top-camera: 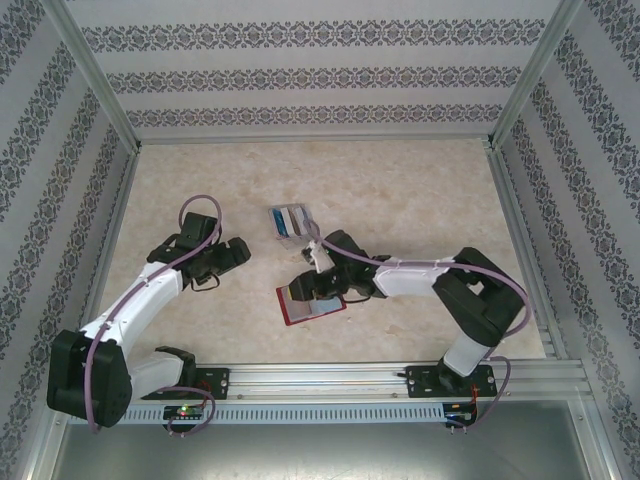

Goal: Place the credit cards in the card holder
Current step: Flip over the card slot in the card holder, then pick up the credit card from the storage box.

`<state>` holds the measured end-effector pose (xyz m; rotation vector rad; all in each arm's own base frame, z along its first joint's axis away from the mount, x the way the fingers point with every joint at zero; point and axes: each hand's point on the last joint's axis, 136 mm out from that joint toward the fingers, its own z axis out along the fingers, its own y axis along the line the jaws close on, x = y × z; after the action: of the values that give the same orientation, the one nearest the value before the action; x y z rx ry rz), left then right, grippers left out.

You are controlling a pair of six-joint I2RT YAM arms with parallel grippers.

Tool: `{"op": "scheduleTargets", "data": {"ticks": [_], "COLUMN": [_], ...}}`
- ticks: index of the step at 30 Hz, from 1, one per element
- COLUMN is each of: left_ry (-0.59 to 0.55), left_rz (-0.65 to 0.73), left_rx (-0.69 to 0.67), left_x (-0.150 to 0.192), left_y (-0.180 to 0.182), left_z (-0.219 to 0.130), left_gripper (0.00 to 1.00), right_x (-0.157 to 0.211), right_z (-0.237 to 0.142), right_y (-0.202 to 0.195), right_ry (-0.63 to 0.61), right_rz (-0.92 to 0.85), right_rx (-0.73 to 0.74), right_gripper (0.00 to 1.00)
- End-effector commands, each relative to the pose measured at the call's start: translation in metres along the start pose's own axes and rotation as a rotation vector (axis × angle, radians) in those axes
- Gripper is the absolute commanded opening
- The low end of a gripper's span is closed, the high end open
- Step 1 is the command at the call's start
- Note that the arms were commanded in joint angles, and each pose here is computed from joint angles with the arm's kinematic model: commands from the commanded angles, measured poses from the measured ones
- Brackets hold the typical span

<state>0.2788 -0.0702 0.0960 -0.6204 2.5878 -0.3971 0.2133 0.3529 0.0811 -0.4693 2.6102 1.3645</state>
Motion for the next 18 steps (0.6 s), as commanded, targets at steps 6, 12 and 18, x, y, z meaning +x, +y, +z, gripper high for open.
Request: {"op": "scheduleTargets", "data": {"ticks": [6,12,18], "left_ry": [-0.172,-0.179,-0.242], "left_rz": [0.03,0.044,0.035], "left_rx": [0.052,0.125,0.154], "left_x": [-0.033,-0.024,-0.021], "left_y": [-0.01,-0.013,-0.006], "left_z": [0.009,0.029,0.028], "left_gripper": [0.95,0.95,0.95], "right_x": [-0.104,-0.15,-0.169], "right_z": [-0.07,-0.072,-0.036], "right_y": [0.015,-0.004,-0.013], "right_ry": [-0.285,-0.384,-0.318], "right_rz": [-0.234,-0.243,-0.293], "right_rx": [0.378,0.627,0.734], "right_gripper": [0.55,0.58,0.6]}}
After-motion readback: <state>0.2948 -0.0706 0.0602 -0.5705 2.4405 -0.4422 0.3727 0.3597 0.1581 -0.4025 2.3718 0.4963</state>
